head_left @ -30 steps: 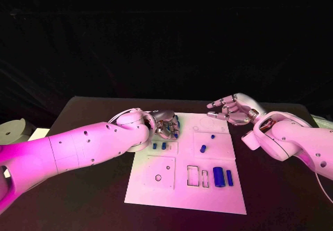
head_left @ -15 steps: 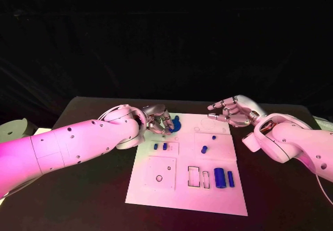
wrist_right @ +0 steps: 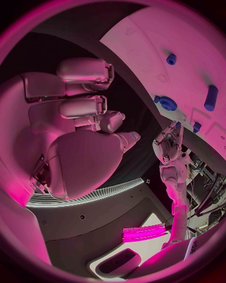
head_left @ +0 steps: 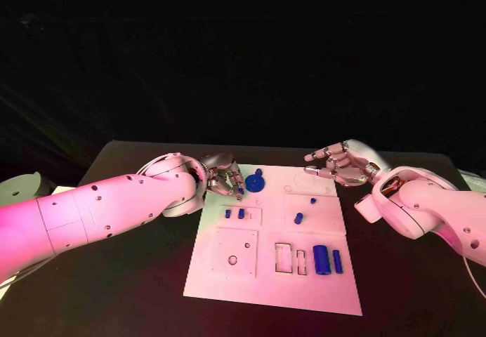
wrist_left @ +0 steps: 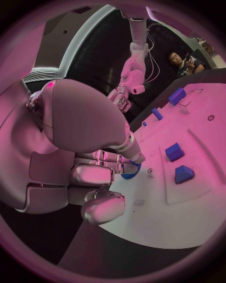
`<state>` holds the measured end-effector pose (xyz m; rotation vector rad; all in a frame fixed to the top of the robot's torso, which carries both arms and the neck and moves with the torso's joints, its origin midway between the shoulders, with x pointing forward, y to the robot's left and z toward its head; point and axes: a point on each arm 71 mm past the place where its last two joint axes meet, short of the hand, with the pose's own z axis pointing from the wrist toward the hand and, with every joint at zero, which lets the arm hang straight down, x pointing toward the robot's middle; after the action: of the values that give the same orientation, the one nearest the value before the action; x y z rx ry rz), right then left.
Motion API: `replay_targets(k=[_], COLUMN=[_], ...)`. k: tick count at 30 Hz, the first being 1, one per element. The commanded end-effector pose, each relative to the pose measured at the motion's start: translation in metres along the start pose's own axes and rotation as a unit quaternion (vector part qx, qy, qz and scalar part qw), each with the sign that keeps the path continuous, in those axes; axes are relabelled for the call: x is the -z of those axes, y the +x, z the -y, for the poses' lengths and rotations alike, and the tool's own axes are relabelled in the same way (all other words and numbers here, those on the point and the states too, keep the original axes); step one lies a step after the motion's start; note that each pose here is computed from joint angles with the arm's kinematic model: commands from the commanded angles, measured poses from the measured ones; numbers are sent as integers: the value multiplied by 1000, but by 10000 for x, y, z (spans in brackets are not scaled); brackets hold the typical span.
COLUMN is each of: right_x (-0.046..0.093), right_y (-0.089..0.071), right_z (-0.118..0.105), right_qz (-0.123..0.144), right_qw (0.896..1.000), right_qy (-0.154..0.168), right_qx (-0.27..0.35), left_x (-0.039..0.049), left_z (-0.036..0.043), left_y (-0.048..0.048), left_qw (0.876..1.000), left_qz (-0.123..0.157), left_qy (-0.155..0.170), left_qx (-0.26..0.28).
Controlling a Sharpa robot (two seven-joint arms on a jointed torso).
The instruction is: Assemble the parts on the task board
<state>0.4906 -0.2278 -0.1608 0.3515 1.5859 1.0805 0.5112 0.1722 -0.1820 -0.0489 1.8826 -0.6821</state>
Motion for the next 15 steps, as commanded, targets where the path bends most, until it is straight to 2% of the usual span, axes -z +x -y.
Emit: replay_targets(k=[1,7,15], right_x=[1,2,2], right_y=[18,19,19], right_z=[-10,-12,-12], right_qz=[-7,-7,-8], right_qw=[1000,1000,1000], right_qy=[-5,-6,-6], right_qx=[-1,-1,-1], left_x=[-5,-14,-19], left_z=[-20,-51,-45], left_y=[26,54,75], left_qw=[1000,999,999], left_qz=[-14,-19,-27], left_qy=[-5,-9,-8], left_qx=[-14,-28,-33])
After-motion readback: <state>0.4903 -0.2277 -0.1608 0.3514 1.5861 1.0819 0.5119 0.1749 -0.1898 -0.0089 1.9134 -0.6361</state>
